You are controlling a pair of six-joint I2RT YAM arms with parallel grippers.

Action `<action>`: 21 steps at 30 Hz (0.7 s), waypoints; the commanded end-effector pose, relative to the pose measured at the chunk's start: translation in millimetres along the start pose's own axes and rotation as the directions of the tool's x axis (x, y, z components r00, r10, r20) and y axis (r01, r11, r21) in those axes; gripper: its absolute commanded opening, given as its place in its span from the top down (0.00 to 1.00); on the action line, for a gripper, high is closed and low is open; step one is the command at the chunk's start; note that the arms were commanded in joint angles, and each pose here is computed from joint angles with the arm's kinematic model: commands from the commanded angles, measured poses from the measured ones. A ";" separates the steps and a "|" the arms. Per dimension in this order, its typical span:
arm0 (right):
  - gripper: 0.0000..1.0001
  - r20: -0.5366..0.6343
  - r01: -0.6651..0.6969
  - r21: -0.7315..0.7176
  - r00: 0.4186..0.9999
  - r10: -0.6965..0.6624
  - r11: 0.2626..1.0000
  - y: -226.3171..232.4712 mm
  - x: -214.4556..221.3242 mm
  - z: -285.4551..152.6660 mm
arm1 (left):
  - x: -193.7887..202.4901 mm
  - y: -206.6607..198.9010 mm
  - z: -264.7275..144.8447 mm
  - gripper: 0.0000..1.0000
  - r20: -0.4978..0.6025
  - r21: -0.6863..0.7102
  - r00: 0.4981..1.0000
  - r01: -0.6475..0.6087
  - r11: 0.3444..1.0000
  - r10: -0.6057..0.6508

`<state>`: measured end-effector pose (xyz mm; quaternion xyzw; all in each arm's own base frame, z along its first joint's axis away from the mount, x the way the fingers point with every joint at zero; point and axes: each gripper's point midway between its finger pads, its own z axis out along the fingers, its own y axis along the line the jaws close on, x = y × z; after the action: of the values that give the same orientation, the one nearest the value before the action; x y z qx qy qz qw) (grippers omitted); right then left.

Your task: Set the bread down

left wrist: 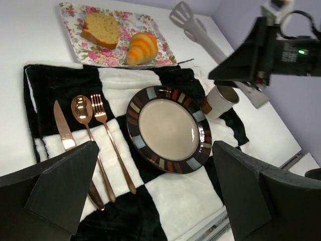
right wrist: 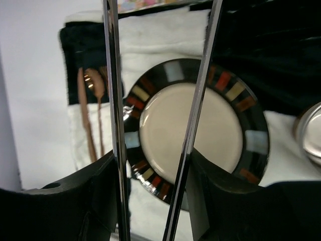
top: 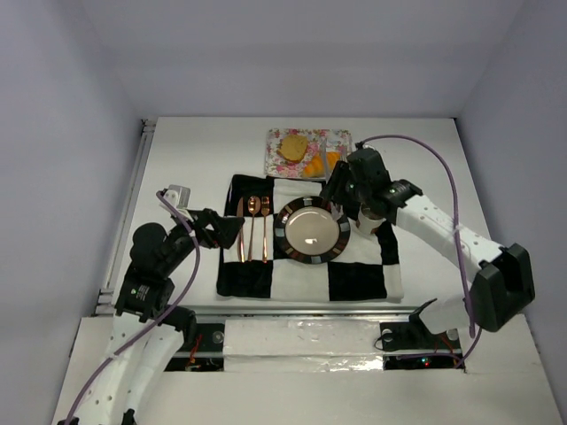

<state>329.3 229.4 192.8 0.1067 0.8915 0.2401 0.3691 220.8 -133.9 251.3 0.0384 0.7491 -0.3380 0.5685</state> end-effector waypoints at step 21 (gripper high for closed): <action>0.40 -0.173 -0.009 0.034 0.985 0.014 0.999 -16.5 -31.2 76.1 | -7.4 -19.0 -8.0 0.01 0.049 0.056 0.998 -0.042 0.998 0.040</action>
<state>395.6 217.8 137.6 0.1185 0.9306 0.2083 0.2766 209.3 -141.6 258.4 0.0548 0.7379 -0.3472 0.5762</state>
